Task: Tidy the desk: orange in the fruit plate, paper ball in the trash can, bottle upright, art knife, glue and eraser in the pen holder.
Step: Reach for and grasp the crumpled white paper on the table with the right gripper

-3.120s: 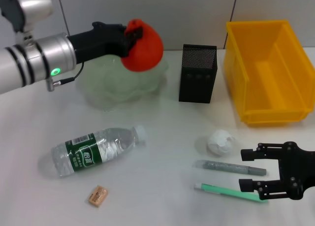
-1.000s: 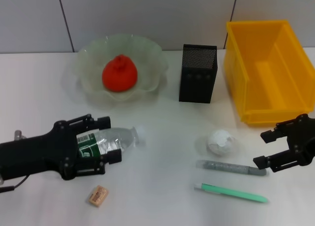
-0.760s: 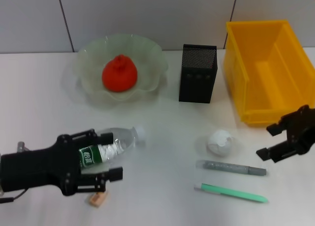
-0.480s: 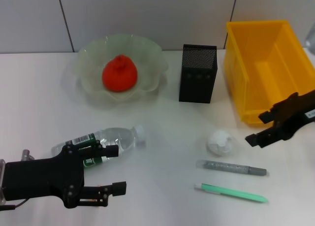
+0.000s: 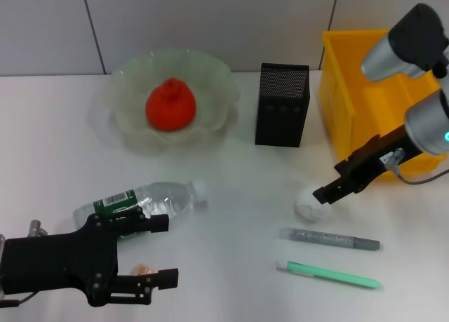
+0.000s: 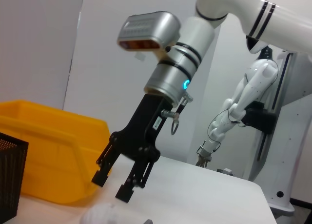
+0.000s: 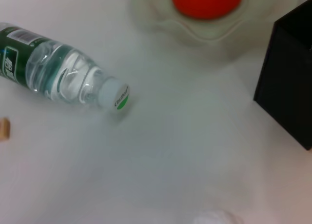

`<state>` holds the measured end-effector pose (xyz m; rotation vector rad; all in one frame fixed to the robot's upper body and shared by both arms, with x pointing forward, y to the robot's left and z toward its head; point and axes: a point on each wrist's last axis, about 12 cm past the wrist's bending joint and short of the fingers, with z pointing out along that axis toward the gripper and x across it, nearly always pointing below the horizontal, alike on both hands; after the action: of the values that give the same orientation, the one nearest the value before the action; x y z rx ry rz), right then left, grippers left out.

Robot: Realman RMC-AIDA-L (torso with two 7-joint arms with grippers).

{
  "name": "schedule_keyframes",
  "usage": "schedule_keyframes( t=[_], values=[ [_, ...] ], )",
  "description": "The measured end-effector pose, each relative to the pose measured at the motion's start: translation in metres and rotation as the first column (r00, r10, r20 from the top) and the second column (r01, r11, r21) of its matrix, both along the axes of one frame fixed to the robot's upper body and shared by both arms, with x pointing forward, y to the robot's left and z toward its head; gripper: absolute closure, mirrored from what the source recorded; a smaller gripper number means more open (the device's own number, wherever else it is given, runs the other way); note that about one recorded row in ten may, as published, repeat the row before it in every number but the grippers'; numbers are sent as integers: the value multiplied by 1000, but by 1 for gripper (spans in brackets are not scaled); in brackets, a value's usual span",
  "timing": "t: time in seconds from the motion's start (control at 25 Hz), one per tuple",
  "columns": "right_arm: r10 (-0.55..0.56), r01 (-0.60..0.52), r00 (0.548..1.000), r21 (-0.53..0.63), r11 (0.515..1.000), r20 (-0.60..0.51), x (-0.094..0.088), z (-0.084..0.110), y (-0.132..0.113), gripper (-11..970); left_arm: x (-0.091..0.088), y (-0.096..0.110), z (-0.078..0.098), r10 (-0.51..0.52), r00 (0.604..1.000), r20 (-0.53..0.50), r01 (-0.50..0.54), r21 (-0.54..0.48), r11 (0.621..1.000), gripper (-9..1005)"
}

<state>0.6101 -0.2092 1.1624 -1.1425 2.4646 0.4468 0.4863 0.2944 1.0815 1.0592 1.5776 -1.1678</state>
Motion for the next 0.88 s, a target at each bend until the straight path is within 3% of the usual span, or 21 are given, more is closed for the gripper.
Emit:
schedule_keyframes(
  t=[0.2,0.48,0.88],
  values=[
    [21,-21,999,-13,1000,-32,5,-11,13,200,-3,1,0,-10,1000,8,10,-6,1000,135],
    [9,-12,999,-118,993,-32,7,-24,27,201,-6,1,0,-18,1000,12,18,-12,1000,135],
    [4,-9,999,-114,993,-45,9,-35,33,201,-6,1,-1,-14,1000,12,14,-10,1000,135]
  ],
)
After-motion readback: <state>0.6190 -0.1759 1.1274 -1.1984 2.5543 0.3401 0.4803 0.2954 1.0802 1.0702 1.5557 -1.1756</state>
